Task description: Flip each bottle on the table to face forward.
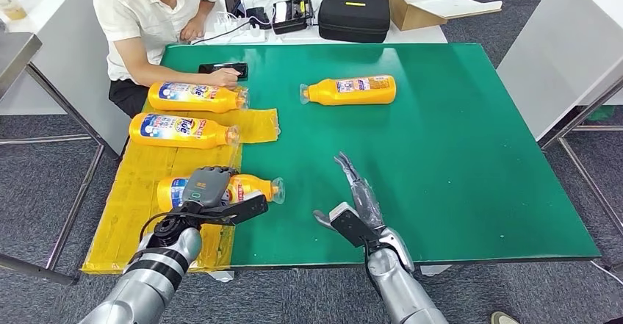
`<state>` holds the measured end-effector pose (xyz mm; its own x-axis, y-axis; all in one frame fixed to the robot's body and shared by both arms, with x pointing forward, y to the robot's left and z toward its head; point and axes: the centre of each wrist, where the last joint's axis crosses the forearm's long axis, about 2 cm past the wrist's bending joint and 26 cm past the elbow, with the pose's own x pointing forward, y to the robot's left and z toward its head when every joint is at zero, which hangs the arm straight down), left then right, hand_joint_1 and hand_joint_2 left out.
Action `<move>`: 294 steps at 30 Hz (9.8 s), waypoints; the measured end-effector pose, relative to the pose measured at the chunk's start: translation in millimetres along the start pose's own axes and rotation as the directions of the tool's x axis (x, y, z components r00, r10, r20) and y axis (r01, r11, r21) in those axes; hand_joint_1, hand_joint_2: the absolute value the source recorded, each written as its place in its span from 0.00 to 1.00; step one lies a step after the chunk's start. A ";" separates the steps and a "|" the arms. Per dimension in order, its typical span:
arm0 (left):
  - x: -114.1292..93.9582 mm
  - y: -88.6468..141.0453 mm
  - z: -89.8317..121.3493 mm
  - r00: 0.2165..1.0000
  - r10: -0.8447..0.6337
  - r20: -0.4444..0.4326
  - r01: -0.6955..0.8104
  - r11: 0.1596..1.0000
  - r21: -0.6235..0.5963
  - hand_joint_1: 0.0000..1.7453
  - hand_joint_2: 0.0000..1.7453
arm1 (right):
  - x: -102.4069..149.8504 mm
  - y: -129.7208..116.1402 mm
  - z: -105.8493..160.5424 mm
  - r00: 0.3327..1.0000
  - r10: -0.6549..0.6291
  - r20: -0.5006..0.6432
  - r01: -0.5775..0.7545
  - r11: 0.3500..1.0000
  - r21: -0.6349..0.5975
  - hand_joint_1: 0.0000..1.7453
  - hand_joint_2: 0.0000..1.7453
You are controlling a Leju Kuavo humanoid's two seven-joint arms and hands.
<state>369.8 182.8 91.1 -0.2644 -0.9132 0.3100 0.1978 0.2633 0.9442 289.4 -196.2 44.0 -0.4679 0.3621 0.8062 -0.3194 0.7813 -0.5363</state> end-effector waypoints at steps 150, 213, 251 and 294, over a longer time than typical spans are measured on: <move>119.6 -2.5 61.4 0.285 0.905 0.315 -0.936 0.334 -0.112 0.00 1.00 | -79.5 -132.1 33.6 0.434 0.840 -0.326 -0.726 0.540 0.426 0.00 1.00; 115.5 -14.5 63.6 -0.190 0.949 0.250 -0.966 -0.134 -0.222 0.00 1.00 | -87.9 -101.6 59.8 0.906 0.183 -0.381 -0.154 0.982 0.106 1.00 1.00; 114.4 -21.9 55.7 -0.211 0.950 0.232 -0.973 -0.180 -0.146 0.00 1.00 | 7.4 11.4 -6.1 0.960 -0.281 0.008 0.276 0.945 0.176 1.00 1.00; 110.2 -6.2 48.4 -0.503 0.803 0.320 -0.863 -0.444 -0.242 1.00 1.00 | 29.6 52.7 -30.0 0.925 -0.378 0.037 0.355 0.895 0.272 0.00 1.00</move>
<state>293.8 95.6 124.7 -0.0107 0.7705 0.6374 0.3690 0.5955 -0.7136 283.4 -129.1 47.0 -0.3427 0.0207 0.9392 -0.6756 0.6893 -0.2617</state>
